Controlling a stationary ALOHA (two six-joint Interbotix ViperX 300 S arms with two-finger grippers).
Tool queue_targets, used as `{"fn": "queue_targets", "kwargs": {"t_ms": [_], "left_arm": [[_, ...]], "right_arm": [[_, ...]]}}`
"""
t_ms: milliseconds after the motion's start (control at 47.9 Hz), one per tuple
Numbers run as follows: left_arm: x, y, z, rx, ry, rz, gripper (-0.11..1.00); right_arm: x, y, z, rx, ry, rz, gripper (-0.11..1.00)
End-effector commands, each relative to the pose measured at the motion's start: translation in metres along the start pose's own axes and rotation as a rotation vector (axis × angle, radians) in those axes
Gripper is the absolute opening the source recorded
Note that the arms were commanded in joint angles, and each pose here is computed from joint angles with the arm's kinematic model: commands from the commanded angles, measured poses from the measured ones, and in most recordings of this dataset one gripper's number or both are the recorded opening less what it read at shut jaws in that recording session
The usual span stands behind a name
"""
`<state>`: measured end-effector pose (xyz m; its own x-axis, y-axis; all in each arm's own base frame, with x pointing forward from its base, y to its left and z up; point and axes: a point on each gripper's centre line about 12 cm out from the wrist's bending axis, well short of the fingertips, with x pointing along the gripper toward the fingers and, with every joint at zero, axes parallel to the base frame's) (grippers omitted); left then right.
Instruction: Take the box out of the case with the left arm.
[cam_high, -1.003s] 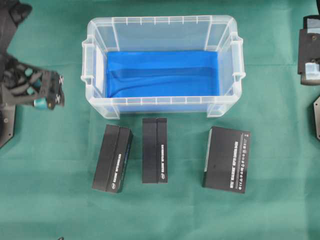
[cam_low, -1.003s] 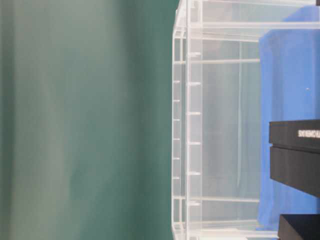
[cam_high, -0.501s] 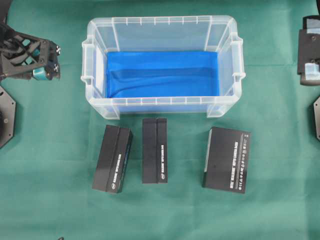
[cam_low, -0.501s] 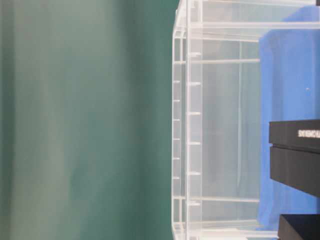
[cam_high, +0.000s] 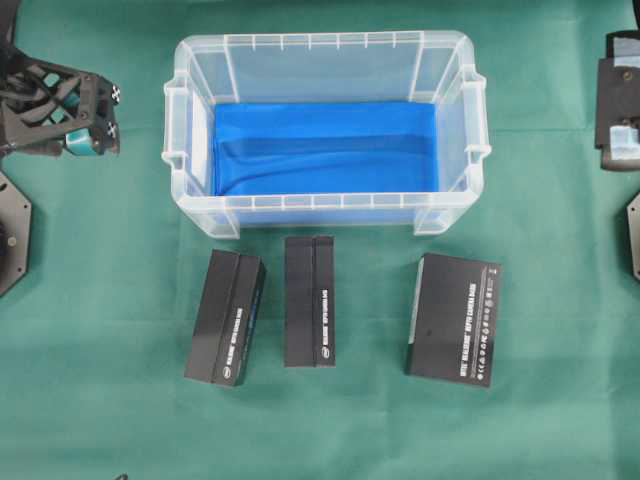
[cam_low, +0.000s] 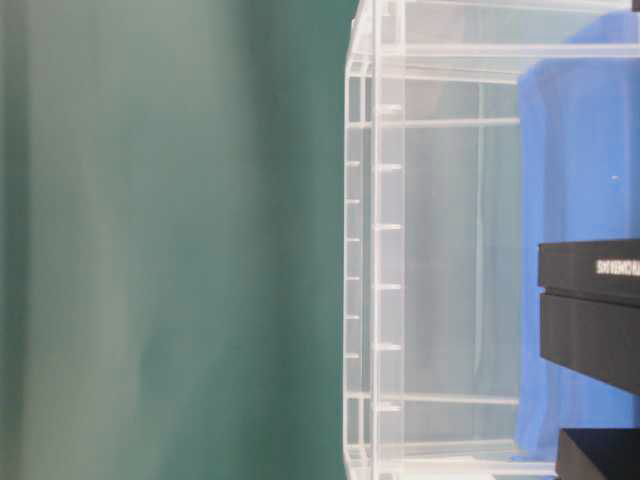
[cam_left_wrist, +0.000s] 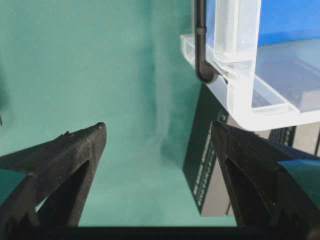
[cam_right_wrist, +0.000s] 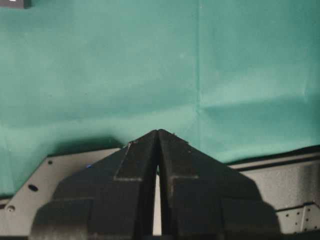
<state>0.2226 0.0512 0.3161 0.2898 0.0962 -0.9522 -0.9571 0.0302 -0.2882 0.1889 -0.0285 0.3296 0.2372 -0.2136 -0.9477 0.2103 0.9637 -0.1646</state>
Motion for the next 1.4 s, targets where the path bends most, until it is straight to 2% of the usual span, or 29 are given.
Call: {"fn": "queue_targets", "kwargs": {"t_ms": [0, 481, 1379], "left_arm": [[-0.008, -0.003, 0.002, -0.006, -0.007, -0.028, 0.88], [-0.008, -0.003, 0.002, -0.006, -0.006, -0.027, 0.88], [-0.008, -0.003, 0.002, -0.015, -0.007, -0.028, 0.88]], "right_arm": [[-0.004, -0.001, 0.001, 0.004, -0.014, -0.001, 0.01], [-0.008, -0.004, -0.011, 0.01, 0.04, -0.009, 0.01], [-0.006, -0.003, -0.01, 0.009, 0.045, -0.005, 0.01]]}}
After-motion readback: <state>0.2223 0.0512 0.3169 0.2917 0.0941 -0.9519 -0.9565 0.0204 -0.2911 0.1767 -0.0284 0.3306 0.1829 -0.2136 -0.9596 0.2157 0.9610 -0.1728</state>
